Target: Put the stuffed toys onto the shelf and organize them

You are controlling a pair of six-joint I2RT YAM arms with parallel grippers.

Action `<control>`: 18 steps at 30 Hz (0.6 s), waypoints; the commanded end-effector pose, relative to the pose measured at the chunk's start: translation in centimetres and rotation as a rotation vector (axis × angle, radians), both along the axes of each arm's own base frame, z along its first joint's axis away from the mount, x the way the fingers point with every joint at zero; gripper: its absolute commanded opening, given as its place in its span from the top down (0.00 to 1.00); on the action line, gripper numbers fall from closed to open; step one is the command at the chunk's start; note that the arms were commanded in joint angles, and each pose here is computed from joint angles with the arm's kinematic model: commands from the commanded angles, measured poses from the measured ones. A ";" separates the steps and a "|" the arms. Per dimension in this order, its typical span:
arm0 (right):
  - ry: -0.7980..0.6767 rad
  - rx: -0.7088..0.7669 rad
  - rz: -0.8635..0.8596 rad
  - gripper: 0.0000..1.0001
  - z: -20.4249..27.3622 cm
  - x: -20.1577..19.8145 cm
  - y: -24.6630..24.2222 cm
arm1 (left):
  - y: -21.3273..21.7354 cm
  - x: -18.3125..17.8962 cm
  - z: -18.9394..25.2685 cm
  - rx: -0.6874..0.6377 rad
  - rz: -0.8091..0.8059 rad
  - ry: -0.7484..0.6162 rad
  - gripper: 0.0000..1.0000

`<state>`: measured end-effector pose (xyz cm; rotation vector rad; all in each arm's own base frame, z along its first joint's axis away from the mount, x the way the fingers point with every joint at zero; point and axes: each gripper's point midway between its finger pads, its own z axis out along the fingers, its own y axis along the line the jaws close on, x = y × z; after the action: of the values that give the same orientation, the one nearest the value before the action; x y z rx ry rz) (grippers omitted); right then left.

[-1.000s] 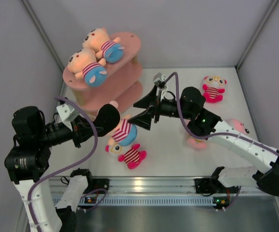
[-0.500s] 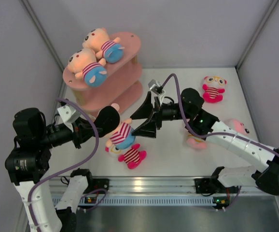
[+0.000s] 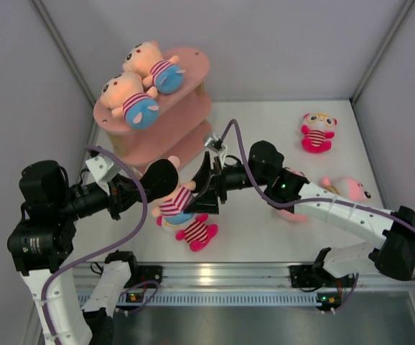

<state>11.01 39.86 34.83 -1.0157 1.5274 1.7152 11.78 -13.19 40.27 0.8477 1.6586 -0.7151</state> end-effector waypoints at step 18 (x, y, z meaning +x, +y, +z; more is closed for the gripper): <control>-0.092 0.035 -0.114 1.00 4.1 0.1 0.6 | 0.2 -0.4 0.6 0.014 0.019 -0.044 0.88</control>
<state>9.96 40.98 34.28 -1.0271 1.5533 1.6992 11.93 -12.84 40.14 0.8352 1.6687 -0.6806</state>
